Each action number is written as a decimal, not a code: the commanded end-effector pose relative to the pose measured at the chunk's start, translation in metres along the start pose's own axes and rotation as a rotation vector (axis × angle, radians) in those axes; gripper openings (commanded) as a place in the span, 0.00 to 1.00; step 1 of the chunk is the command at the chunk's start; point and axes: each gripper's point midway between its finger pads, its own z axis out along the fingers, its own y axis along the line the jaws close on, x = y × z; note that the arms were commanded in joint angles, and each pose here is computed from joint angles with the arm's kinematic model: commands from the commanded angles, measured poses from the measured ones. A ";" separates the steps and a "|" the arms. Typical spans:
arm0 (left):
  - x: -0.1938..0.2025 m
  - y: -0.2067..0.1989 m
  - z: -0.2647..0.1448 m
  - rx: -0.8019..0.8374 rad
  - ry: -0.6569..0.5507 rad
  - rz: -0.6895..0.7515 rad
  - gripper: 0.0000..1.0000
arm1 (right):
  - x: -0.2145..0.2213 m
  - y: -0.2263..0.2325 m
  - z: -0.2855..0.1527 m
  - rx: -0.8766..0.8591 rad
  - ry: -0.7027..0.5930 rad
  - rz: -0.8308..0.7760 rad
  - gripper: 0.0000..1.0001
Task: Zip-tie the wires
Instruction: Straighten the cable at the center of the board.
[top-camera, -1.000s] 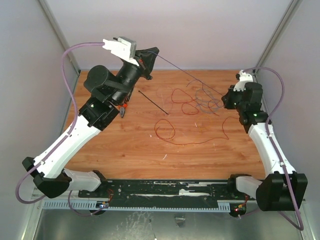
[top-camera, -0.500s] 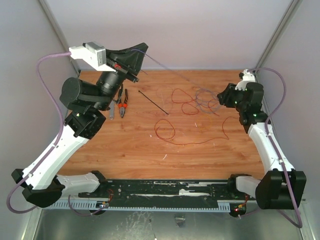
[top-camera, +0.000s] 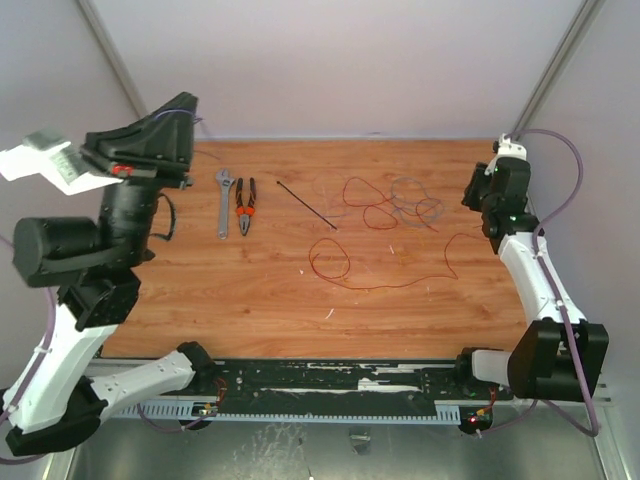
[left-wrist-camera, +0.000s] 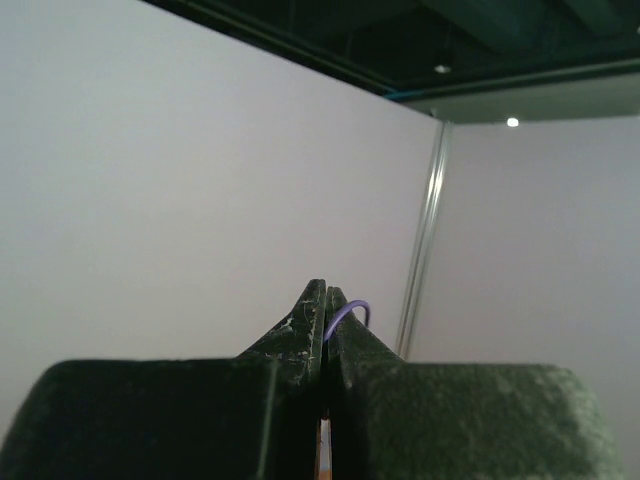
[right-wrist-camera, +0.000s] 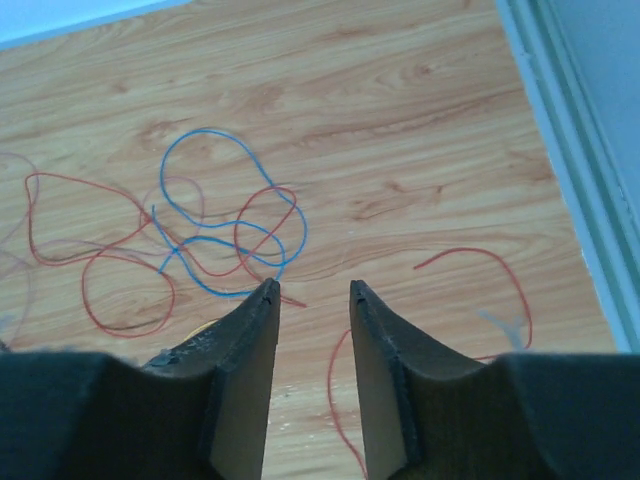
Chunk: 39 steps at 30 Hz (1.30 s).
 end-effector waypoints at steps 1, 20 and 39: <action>0.000 0.006 -0.008 -0.023 -0.001 0.003 0.00 | -0.007 -0.017 -0.009 0.048 -0.034 -0.006 0.24; 0.072 -0.019 -0.007 0.092 0.159 -0.067 0.00 | -0.042 0.117 -0.116 -0.784 -0.330 -0.079 0.45; 0.101 -0.059 -0.013 0.267 0.207 -0.248 0.00 | 0.027 0.216 -0.178 -1.238 -0.355 -0.270 0.99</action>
